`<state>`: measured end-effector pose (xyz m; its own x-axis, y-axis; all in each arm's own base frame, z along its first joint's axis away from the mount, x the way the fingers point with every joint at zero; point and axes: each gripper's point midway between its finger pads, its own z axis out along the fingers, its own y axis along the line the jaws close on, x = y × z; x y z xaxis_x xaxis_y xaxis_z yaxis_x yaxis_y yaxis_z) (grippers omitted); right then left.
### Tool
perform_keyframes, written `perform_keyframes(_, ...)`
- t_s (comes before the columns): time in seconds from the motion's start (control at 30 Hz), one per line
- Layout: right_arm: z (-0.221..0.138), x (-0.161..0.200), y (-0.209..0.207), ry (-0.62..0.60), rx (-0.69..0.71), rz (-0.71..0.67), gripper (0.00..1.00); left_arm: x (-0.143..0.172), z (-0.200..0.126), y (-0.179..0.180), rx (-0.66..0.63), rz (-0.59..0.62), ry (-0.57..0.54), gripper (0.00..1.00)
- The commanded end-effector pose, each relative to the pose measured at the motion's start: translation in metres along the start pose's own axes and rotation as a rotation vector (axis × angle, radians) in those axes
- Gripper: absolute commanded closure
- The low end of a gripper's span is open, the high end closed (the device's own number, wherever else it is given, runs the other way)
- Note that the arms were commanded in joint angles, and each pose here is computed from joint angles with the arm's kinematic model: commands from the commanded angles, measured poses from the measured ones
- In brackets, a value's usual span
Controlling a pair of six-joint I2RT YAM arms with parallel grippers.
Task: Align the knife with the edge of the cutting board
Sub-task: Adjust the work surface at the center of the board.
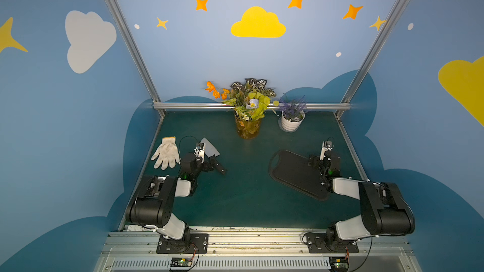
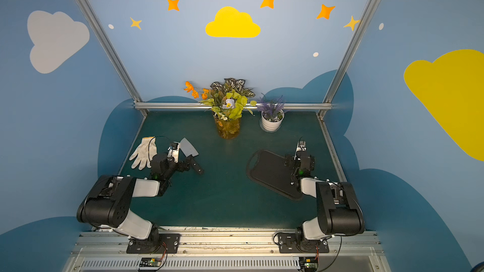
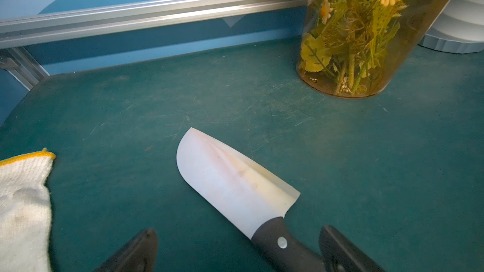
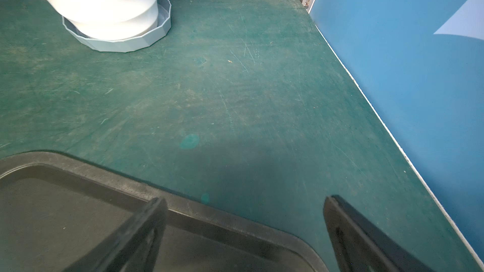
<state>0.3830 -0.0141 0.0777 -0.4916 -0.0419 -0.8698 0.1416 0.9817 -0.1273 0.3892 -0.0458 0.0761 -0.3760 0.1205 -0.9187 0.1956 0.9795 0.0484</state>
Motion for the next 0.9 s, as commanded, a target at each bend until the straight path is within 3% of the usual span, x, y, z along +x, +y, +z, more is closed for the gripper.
perform_keyframes(0.0, -0.0005, -0.0131, 0.0009, -0.036, -0.002, 0.007, 0.02, -0.0093, -0.0001, 0.0015, -0.012, 0.019, -0.029, 0.0)
perform_keyframes(0.87, -0.0008, -0.0134, 0.0012, -0.038, -0.003, 0.007, 0.02, -0.0097, -0.0008, -0.0036, 0.008, 0.032, -0.032, 0.0)
